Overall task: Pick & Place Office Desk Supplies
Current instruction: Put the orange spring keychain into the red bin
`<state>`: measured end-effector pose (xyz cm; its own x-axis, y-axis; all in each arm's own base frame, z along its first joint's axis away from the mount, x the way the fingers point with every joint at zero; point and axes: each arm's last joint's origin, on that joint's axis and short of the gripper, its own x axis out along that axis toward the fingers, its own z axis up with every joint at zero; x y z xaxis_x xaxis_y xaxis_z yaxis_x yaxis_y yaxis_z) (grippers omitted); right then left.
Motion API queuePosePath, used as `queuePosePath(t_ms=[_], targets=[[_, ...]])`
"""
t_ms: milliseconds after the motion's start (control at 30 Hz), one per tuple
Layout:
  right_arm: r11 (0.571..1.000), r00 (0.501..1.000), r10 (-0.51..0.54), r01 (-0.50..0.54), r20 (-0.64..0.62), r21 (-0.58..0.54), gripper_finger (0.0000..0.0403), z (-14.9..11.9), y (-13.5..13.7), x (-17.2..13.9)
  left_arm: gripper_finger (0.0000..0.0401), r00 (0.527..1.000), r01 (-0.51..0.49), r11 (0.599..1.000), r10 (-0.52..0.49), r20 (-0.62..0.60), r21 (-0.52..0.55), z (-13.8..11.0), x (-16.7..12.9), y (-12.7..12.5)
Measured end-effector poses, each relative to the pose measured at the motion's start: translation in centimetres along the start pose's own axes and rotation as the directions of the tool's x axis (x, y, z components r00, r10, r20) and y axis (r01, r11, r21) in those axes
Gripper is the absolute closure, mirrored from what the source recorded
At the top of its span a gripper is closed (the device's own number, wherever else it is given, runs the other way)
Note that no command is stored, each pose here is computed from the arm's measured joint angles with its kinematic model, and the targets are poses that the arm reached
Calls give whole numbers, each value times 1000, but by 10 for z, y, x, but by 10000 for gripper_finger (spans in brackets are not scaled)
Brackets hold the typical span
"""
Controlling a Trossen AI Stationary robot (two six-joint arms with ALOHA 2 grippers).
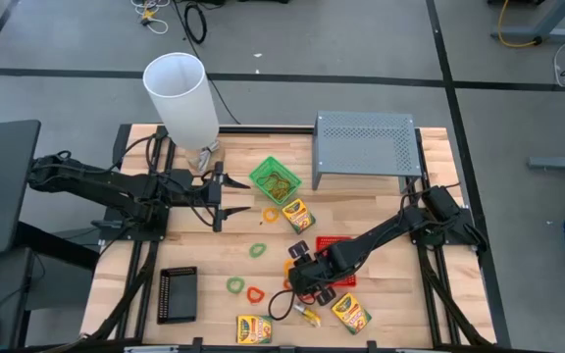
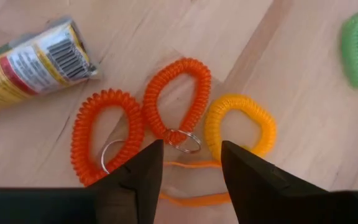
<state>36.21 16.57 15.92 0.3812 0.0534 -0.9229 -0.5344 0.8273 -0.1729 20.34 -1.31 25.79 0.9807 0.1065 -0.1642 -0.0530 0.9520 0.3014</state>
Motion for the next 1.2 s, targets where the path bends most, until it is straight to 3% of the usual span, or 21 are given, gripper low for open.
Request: queuePosePath(t_ms=[433,767,900,1067,1200], targets=[[998,999,-11,13,40,-65,247,4,-2,7,145,1000,0,1000,0,0,0,0,0,0],[996,1000,3,-4,-9,-94,254,0,4,22,145,1000,-1,1000,1,5,-1,0,0,0],[990,1000,-28,26,-10,-140,297,1,8,21,145,1000,-1,1000,1,4,0,0,0,0],[982,999,-39,37,-8,-184,389,3,13,20,145,1000,0,1000,0,3,1,0,0,0],[977,997,-81,81,11,-197,394,11,15,14,145,1000,0,1000,0,3,1,0,0,0]])
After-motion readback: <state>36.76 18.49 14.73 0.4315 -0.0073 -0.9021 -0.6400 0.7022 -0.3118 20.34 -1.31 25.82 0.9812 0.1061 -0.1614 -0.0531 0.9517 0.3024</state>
